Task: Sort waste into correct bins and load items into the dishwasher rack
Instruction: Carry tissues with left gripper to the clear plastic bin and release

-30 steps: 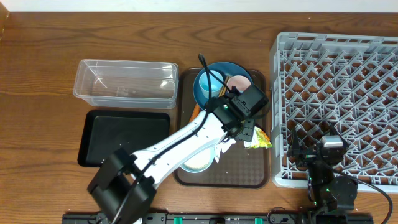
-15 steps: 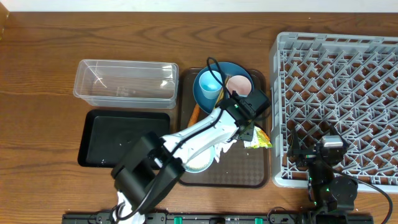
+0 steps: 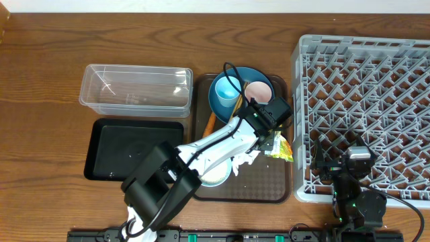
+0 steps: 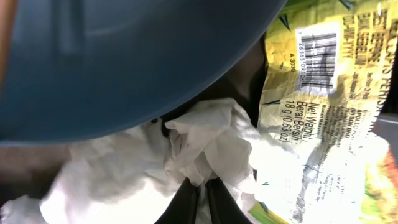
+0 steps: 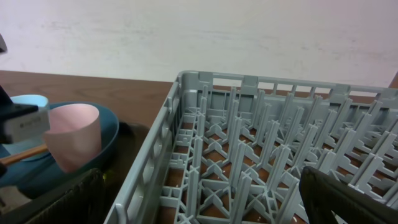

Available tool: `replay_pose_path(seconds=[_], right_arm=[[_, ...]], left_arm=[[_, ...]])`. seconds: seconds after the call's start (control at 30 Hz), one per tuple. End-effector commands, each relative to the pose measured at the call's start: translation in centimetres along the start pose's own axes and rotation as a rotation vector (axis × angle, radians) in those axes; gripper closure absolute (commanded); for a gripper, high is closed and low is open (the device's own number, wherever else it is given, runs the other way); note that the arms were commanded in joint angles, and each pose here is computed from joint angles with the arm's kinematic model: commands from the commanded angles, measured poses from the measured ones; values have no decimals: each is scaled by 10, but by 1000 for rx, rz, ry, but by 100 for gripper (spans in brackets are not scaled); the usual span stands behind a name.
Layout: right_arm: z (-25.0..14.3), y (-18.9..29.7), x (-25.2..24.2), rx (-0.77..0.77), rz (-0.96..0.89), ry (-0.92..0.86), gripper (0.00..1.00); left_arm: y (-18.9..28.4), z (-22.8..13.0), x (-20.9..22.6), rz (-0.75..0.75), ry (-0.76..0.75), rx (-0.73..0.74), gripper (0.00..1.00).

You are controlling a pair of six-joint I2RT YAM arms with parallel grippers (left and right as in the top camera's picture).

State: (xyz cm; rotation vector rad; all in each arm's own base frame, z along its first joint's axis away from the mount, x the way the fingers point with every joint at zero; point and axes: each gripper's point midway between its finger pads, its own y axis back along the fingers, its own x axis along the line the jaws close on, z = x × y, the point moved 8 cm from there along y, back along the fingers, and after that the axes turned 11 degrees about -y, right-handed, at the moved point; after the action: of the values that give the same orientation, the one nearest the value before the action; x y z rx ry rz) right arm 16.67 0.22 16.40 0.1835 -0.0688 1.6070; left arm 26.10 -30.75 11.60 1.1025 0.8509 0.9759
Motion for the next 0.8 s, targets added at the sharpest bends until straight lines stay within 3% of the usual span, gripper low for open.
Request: replay_pose_path(seconds=[0.0,0.53,0.77], right_arm=[[0,0,-1,-2,-9,-13,1],[0,0,-1,-2,-10,-13,1],[0,0,-1,-2,-9,-13,1]], left_arm=[[26,4,0,-24,1,-65,94],[89,9,15,-71,34,-167,94],[140,31,73,-41,116,-333,94]])
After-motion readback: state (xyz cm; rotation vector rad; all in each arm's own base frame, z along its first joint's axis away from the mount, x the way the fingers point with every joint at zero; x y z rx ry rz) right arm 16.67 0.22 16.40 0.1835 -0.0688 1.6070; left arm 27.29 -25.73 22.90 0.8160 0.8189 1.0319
